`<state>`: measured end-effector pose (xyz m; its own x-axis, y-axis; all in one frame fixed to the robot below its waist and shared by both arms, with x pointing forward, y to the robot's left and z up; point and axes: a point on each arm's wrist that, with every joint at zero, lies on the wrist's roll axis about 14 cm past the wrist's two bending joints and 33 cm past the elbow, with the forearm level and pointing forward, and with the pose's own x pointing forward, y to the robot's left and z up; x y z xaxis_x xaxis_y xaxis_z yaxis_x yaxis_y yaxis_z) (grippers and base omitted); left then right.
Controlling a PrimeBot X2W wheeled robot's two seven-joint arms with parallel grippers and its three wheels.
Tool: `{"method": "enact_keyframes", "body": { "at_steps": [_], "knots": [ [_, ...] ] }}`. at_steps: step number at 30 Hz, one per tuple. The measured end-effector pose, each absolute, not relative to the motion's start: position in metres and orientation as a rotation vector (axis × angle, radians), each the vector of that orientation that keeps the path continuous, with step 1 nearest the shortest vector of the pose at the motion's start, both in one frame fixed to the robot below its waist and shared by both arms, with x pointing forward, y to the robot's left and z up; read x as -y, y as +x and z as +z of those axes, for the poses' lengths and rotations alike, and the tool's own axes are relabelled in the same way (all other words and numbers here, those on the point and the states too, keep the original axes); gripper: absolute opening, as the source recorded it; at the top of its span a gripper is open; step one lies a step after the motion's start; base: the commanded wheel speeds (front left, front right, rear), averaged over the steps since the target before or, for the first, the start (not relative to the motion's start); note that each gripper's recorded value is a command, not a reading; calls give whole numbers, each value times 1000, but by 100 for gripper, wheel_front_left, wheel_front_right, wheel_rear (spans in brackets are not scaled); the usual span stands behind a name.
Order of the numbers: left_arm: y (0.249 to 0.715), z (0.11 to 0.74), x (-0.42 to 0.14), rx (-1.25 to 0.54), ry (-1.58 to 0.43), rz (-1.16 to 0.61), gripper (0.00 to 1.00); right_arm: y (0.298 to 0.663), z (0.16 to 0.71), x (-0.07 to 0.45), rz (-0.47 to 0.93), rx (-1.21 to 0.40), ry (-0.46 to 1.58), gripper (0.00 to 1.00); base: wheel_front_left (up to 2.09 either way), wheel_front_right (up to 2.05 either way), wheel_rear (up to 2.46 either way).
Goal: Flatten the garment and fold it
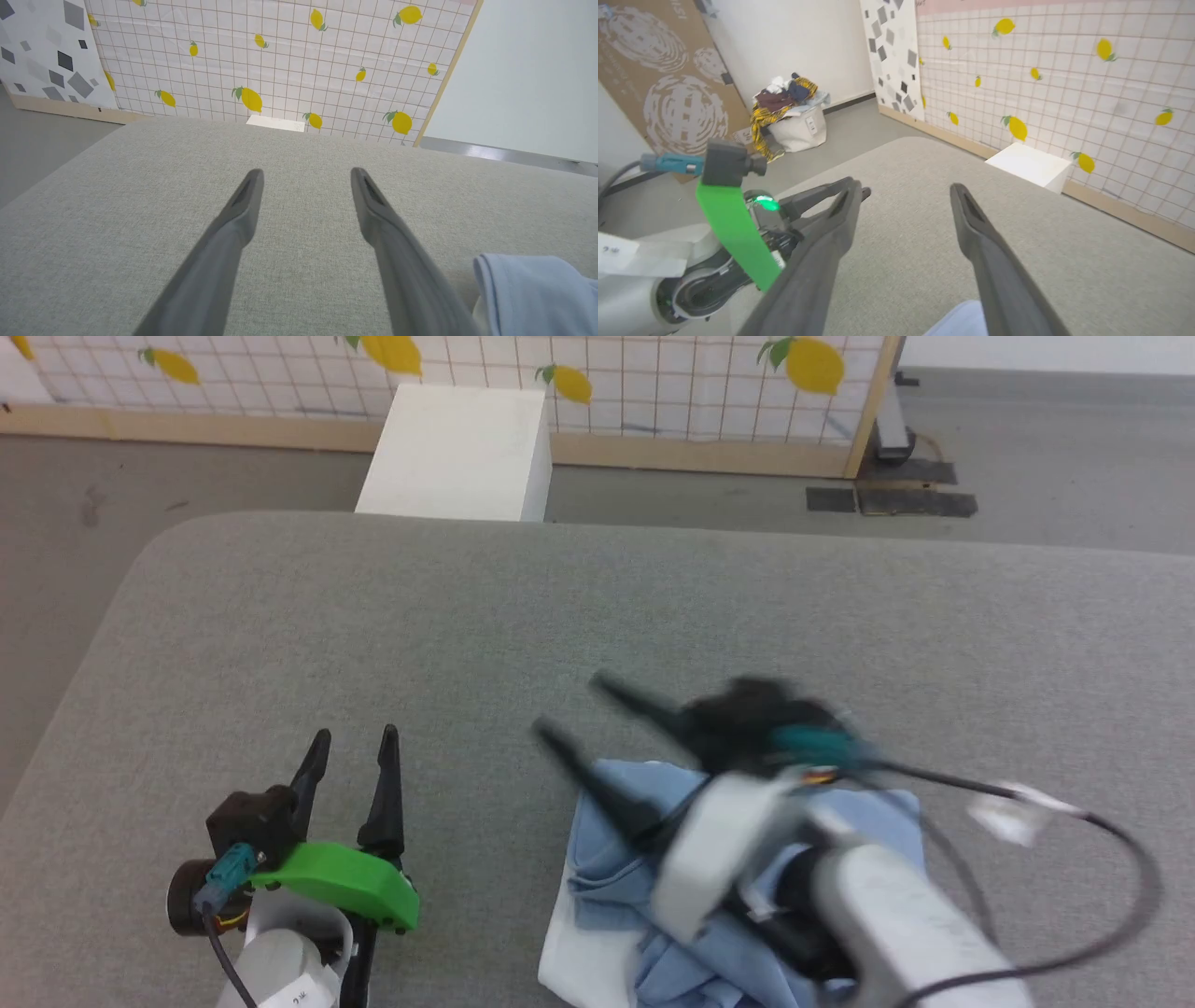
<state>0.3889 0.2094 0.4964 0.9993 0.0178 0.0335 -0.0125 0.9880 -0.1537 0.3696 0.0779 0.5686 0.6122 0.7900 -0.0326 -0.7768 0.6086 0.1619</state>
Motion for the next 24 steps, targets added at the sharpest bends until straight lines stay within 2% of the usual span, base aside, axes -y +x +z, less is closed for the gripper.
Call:
{"method": "enact_keyframes", "body": {
  "at_steps": [4, 10, 16, 24],
  "knots": [
    [388, 501, -203, 47, -151, -4, 100, 392, 600, -6, 659, 91, 233, 100, 0, 0, 0],
    [388, 511, -195, 79, -152, -28, 100, 392, 575, 107, 304, 100, 250, 100, 0, 0, 0],
    [391, 521, -188, 109, -154, -46, 100, 375, 515, 169, 106, -67, 259, 100, 0, 0, 0],
    [387, 523, -183, 116, -161, -53, 100, 340, 420, 160, 86, -467, 452, 100, 0, 0, 0]
  ]
}}
